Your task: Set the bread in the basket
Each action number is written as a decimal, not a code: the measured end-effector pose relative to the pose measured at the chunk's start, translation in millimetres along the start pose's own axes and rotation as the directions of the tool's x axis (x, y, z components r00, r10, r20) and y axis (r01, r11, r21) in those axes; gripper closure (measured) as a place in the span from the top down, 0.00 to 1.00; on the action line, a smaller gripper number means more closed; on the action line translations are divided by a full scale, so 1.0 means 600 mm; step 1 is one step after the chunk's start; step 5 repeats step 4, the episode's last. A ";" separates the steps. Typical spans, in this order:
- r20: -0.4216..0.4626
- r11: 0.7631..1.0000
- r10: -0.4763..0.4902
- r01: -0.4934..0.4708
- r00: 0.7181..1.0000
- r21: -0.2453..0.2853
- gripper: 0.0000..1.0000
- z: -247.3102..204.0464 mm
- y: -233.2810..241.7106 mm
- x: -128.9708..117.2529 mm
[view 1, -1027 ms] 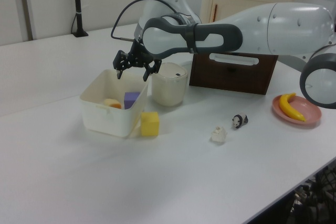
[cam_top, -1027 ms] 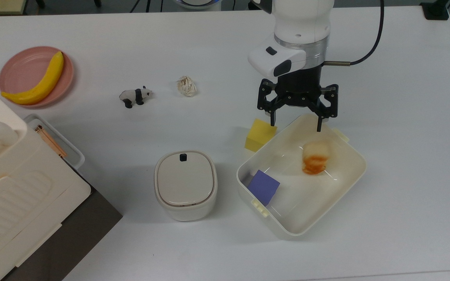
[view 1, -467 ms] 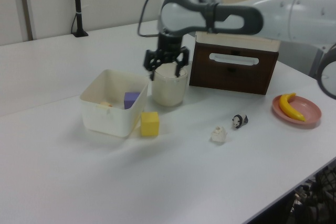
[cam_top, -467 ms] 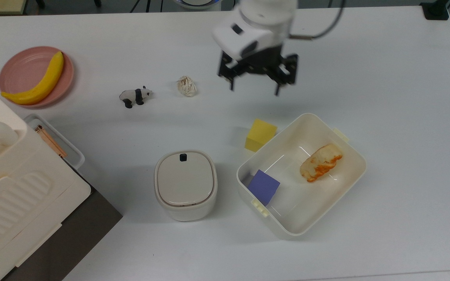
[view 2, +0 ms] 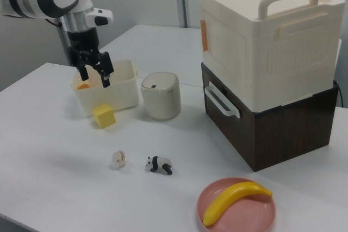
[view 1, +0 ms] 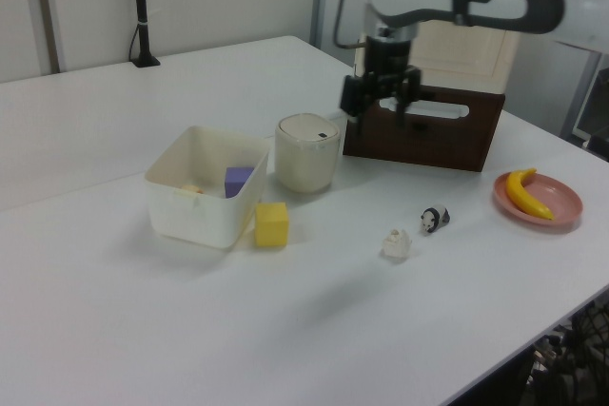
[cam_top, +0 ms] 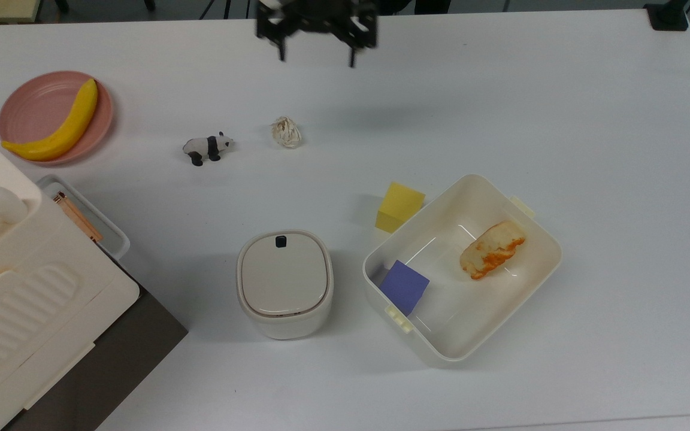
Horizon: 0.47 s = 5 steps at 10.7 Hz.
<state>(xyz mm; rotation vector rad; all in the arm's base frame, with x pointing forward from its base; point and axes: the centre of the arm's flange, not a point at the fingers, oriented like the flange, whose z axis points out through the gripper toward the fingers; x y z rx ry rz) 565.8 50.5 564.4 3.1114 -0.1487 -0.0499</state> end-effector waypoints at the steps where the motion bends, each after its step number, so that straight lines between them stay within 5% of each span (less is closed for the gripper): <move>1: 0.001 1.000 0.020 -0.020 1.000 0.002 1.00 -0.003 0.037 -0.010; 5: 0.007 0.996 0.085 -0.085 0.996 0.004 1.00 0.000 0.119 -0.008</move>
